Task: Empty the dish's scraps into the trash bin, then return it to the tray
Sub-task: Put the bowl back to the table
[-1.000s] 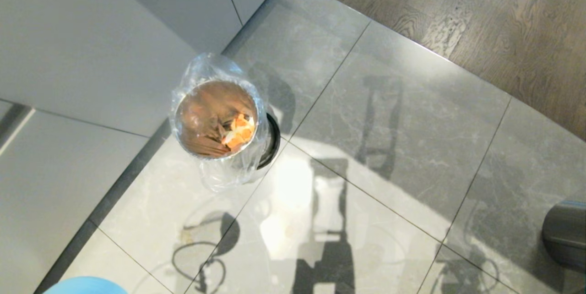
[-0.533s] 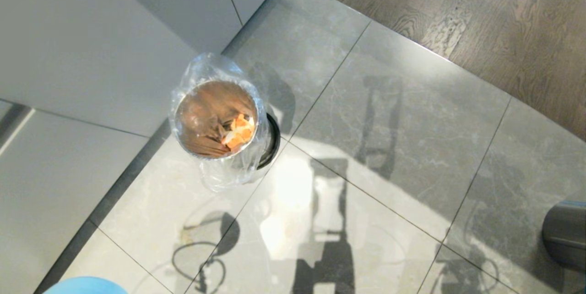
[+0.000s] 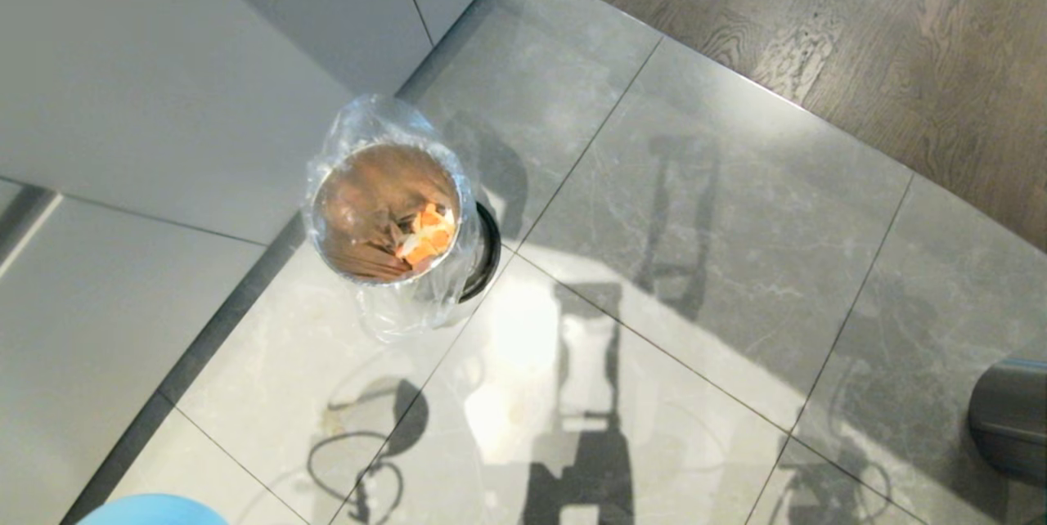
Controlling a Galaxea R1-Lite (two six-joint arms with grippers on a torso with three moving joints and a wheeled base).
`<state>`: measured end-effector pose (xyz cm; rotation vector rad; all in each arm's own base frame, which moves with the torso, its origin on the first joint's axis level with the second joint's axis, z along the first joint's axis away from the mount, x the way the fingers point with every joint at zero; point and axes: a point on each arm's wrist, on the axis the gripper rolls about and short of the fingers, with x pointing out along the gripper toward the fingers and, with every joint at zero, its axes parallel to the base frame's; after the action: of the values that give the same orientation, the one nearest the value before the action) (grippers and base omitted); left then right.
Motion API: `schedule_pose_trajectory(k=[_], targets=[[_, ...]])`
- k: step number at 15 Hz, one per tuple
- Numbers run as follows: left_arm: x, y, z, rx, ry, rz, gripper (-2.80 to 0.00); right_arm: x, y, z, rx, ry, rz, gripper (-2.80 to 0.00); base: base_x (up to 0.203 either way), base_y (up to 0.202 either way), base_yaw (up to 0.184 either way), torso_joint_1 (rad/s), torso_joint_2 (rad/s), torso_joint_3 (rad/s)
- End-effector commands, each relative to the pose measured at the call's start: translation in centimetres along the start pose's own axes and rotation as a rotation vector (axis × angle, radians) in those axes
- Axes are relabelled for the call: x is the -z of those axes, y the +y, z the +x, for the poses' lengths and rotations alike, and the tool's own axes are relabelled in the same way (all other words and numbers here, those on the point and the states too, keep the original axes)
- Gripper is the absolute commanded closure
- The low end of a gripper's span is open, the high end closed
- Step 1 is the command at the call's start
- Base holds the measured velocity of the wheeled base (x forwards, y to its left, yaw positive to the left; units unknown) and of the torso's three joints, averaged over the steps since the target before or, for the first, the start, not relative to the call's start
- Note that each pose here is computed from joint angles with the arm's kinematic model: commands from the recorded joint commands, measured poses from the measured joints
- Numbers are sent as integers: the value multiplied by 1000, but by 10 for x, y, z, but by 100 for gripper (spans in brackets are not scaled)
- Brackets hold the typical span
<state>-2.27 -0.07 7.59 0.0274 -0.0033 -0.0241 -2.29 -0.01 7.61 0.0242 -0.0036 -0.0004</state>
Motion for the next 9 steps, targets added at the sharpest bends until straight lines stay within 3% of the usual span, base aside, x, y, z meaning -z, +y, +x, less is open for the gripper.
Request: schedule_pose_trajectory(k=[1, 9], targets=[[0, 0, 0, -1, 0, 2, 0, 0, 0, 0, 0, 0, 0, 0, 0, 0, 0, 0, 0, 0], [0, 0, 0, -7, 0, -32, 0, 0, 0, 0, 0, 1, 0, 0, 0, 0, 0, 0, 0, 0]])
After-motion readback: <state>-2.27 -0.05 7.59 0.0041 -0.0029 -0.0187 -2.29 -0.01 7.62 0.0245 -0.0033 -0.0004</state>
